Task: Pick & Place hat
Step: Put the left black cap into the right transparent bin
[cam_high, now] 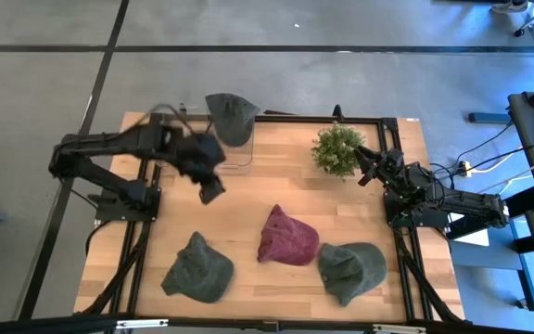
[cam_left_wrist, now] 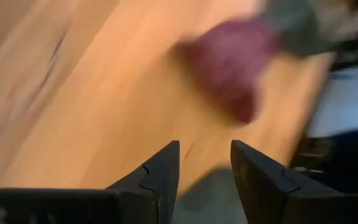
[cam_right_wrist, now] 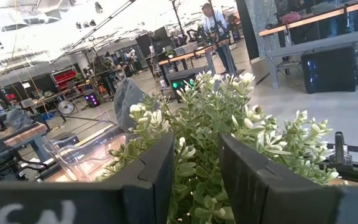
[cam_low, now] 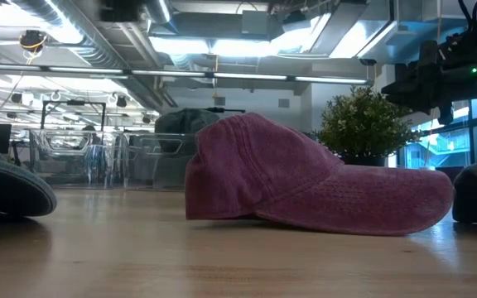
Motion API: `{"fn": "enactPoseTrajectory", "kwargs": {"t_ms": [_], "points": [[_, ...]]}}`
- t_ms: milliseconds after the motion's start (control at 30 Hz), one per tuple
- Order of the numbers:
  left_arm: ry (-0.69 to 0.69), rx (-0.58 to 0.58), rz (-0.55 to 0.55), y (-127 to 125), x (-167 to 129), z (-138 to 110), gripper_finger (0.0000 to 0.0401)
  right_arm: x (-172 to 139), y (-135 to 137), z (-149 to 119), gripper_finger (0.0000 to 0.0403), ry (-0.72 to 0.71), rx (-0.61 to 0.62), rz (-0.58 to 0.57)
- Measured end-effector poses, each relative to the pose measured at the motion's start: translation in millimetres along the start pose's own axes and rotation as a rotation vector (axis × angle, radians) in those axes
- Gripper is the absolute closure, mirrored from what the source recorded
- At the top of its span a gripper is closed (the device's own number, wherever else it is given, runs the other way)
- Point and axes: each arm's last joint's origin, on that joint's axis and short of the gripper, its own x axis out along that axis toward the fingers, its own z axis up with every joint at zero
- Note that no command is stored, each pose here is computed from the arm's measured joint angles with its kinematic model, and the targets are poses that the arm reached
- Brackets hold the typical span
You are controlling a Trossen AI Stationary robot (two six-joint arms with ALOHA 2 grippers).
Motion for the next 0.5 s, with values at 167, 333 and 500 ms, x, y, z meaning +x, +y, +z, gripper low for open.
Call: {"fn": "enactPoseTrajectory", "kwargs": {"t_ms": [167, 333, 500], "points": [[0.066, -0.235, 0.126, -34.4, 7.4, -46.5, 0.0264, 0.0, 0.0, 0.0, 0.0276, 0.0, 0.002, 0.001], [0.004, -0.396, 0.173, -69.3, 18.7, -88.5, 0.0263, 0.0, 0.2, -0.1, 0.0276, 0.003, 0.001, 0.009], [-0.004, -0.524, 0.264, -93.5, 44.8, -122.4, 0.0265, 0.0, 0.2, 0.0, 0.0276, 0.003, 0.002, 0.009]]}}
